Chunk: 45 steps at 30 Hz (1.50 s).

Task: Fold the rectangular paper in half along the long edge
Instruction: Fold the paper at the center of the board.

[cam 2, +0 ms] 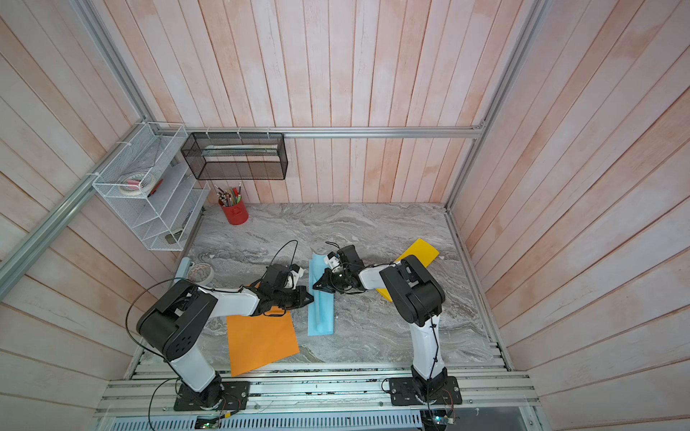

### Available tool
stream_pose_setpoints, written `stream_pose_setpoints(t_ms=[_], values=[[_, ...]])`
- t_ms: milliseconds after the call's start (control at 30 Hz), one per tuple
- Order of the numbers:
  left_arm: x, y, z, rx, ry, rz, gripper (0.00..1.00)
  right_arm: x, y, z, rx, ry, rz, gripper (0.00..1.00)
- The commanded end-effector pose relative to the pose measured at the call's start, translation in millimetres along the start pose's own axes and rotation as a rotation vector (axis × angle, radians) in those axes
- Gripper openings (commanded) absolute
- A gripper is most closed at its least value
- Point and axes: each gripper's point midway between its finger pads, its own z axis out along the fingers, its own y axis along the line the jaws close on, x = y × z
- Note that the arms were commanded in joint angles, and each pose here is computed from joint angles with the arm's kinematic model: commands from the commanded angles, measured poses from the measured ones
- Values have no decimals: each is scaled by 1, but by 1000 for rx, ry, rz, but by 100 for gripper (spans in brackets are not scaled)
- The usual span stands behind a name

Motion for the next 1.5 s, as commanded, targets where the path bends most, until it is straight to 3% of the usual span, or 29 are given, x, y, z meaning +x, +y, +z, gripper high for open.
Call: stream_pose_setpoints(t_ms=[0, 500, 733, 1100, 1467], values=[[20, 19, 5, -70, 73, -38, 0, 3, -12, 7, 29, 15, 11, 0], [17, 16, 1, -71, 63, -32, 0, 8, -29, 11, 60, 19, 29, 0], [-4, -5, -21, -35, -13, -14, 0, 10, -32, 9, 68, 13, 31, 23], [-40, -6, -66, -85, -123, -27, 0, 13, -30, 8, 54, 18, 24, 32], [-44, -11, -40, -14, -78, -53, 0, 17, -9, 3, -57, 36, -2, 28]])
